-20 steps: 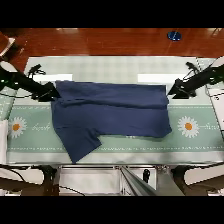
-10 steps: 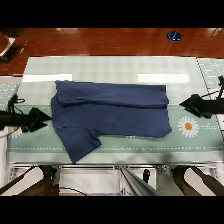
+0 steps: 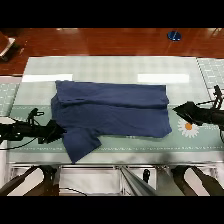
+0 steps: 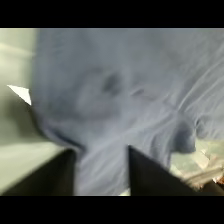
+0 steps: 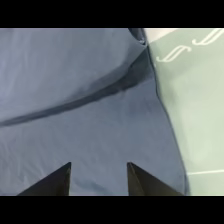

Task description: Fold the shirts.

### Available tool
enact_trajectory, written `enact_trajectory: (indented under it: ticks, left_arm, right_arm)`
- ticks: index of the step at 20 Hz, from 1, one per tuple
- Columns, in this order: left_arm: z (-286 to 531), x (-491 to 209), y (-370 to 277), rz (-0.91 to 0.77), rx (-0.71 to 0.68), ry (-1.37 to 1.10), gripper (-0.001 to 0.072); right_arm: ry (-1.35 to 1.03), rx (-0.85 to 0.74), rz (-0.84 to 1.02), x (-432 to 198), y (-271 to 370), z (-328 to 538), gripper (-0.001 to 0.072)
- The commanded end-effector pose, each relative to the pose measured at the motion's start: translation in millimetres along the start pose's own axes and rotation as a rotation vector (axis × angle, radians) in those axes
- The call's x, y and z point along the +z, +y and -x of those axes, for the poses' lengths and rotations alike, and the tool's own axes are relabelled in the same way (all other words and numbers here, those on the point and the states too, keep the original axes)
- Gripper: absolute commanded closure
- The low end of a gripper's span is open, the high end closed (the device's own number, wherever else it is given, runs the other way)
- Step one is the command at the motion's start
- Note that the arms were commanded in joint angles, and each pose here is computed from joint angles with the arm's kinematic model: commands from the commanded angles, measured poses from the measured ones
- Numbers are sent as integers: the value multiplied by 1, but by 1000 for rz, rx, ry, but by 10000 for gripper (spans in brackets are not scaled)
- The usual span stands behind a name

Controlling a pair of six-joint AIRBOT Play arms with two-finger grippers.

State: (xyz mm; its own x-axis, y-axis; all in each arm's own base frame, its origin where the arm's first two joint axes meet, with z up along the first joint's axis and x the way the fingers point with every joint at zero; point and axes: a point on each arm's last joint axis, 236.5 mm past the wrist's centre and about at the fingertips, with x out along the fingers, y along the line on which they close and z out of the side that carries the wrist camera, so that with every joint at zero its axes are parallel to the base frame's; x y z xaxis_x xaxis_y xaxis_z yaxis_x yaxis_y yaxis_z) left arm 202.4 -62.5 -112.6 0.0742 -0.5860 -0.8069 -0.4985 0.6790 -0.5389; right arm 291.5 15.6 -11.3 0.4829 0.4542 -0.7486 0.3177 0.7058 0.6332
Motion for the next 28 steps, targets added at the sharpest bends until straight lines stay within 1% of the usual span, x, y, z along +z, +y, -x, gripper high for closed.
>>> enact_trajectory:
  ticks: [1, 2, 3, 4, 5, 7, 8, 9, 11, 13, 14, 17, 20, 21, 22, 23, 24, 26, 28]
  left_arm:
    - [-15, 16, -6, -26, 26, -77, 602]
    - [-16, 17, -11, -70, 18, -79, 685]
    - [-15, 16, -17, -101, -5, -73, 686]
    - [-13, 15, -22, -117, -23, -68, 686]
    - [-12, 15, -25, -117, -31, -68, 686]
    - [-12, 17, -29, -109, -48, -74, 685]
    - [-12, 17, -31, -108, -53, -75, 685]
    - [-11, 17, -32, -119, -58, -75, 685]
    - [-11, 17, -32, -125, -59, -75, 685]
    - [-11, 17, -32, -133, -58, -76, 685]
    - [-12, 16, -32, -145, -59, -71, 685]
    - [-12, 14, -33, -144, -61, -65, 685]
    - [-12, 14, -33, -144, -61, -65, 685]
    - [-11, 15, -33, -145, -61, -67, 685]
    - [-10, 17, -34, -149, -62, -72, 685]
    - [-8, 20, -37, -156, -64, -80, 685]
    - [-2, 25, -43, -171, -70, -90, 685]
    - [18, 45, -64, -216, -96, -140, 685]
    - [46, 78, -93, -281, -112, -245, 685]
  right_arm:
    - [-14, -41, 12, 2, -12, 1, 304]
    - [-20, -159, 3, 4, -43, 7, 305]
    - [-3, -298, -66, -3, -80, 16, 305]
    - [59, -389, -146, -24, -106, 24, 306]
    - [137, -380, -189, -46, -107, 24, 305]
    - [278, -247, -182, -83, -81, 12, 305]
    - [304, -213, -175, -92, -76, 8, 305]
    - [318, -214, -184, -96, -79, 7, 305]
    - [354, -192, -212, -101, -78, 0, 305]
    - [403, -164, -193, -108, -76, -10, 306]
    - [403, -174, -184, -107, -77, -17, 306]
    - [331, -136, -191, -88, -68, -50, 306]
    - [380, -132, -201, -93, -65, -69, 308]
    - [374, -120, -188, -87, -61, -72, 376]
    - [356, -97, -153, -75, -53, -73, 543]
    - [346, -45, -85, -64, -39, -71, 689]
    - [362, -6, -36, -58, -25, -64, 689]
    - [377, 9, 54, -39, -7, -47, 689]
    - [297, 7, 100, -2, 9, -38, 689]
